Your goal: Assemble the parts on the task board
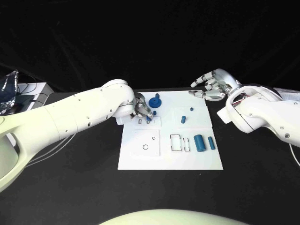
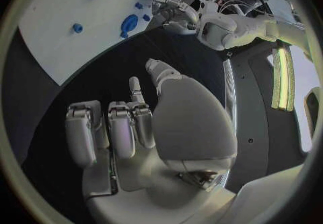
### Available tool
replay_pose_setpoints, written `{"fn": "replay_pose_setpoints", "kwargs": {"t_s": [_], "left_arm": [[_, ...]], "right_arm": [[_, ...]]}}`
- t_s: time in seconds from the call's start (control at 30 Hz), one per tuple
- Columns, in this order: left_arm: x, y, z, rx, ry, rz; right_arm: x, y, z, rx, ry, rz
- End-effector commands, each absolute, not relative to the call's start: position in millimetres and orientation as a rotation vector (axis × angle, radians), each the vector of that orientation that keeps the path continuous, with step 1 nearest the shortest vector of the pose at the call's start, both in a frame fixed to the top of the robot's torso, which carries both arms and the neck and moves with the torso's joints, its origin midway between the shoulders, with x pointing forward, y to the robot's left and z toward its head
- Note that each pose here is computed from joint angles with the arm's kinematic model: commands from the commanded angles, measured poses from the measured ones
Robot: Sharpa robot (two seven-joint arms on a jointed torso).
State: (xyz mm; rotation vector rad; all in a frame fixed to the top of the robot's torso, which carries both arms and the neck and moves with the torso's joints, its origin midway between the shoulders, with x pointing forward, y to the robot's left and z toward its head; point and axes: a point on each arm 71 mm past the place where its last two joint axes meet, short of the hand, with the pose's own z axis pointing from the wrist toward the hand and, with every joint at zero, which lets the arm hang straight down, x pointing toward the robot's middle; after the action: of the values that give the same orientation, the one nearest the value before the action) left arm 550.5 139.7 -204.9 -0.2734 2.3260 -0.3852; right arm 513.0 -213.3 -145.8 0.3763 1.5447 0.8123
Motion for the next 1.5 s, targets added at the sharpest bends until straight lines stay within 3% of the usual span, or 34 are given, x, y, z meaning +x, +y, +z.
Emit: {"fn": "replay_pose_setpoints", "kwargs": {"t_s": [0.03,1.5], "left_arm": [[551.1,140.3,-205.2,-0.243,2.316,-0.344],[546.7,133.6,-212.0,-0.184,2.369,-0.323]], "right_arm": [[512.1,-212.2,-146.0,0.357,1.552,0.818],[511.6,-210.5,-146.7,0.355,1.565,0.821]]}}
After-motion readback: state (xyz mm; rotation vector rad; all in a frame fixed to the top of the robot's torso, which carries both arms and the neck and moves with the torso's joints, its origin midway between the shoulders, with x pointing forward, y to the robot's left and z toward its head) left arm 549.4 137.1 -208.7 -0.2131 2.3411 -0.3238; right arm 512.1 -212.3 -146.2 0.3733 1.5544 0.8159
